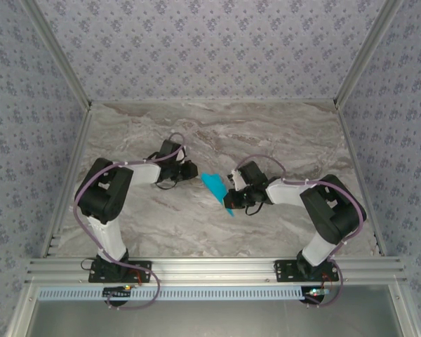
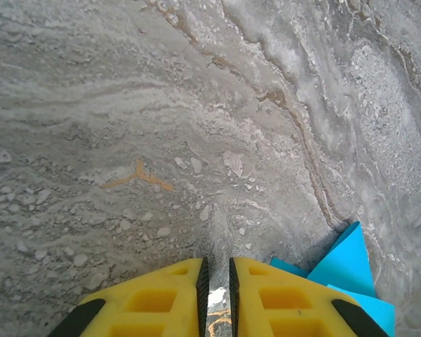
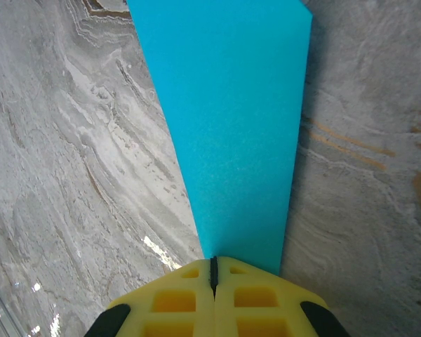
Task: Fold a paper plane with a square sheet of paper (pick it up from the middle)
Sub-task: Fold the wing for the fifth time at the center of the table.
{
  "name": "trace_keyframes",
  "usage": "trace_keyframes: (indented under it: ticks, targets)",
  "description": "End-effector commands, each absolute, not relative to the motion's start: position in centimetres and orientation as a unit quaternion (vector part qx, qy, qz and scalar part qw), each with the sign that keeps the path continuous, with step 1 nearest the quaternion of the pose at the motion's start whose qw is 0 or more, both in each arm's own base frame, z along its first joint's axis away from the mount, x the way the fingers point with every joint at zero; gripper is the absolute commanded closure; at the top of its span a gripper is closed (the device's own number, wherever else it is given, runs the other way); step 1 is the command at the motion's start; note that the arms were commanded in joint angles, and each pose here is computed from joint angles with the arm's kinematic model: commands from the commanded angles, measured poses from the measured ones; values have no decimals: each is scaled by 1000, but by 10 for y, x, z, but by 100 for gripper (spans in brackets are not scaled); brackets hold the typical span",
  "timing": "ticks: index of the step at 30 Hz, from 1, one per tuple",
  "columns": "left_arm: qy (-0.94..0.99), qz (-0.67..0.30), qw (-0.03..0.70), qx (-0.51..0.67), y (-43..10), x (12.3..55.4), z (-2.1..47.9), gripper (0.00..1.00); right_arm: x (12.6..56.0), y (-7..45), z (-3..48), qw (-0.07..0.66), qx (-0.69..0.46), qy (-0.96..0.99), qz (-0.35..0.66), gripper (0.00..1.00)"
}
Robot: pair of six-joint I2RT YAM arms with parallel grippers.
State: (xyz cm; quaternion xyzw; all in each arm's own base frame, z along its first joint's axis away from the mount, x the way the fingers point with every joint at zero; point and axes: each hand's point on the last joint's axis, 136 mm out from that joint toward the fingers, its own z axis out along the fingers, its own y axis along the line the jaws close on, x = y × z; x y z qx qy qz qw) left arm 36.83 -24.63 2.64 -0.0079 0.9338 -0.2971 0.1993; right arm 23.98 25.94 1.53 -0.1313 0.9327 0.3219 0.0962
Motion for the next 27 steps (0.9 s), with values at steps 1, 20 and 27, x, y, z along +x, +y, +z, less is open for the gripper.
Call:
trace_keyframes:
  ticks: [1,20,27]
  targets:
    - [925,-307,223,-7,-247,369,53,81,197,207,-40,5,-96,973,212,100]
    - [916,-353,172,81,-339,313,28,92,192,204,-44,-3,-95,974,206,100]
    - [928,-324,182,18,-299,330,-3,92,186,200,-47,-13,-99,974,201,100]
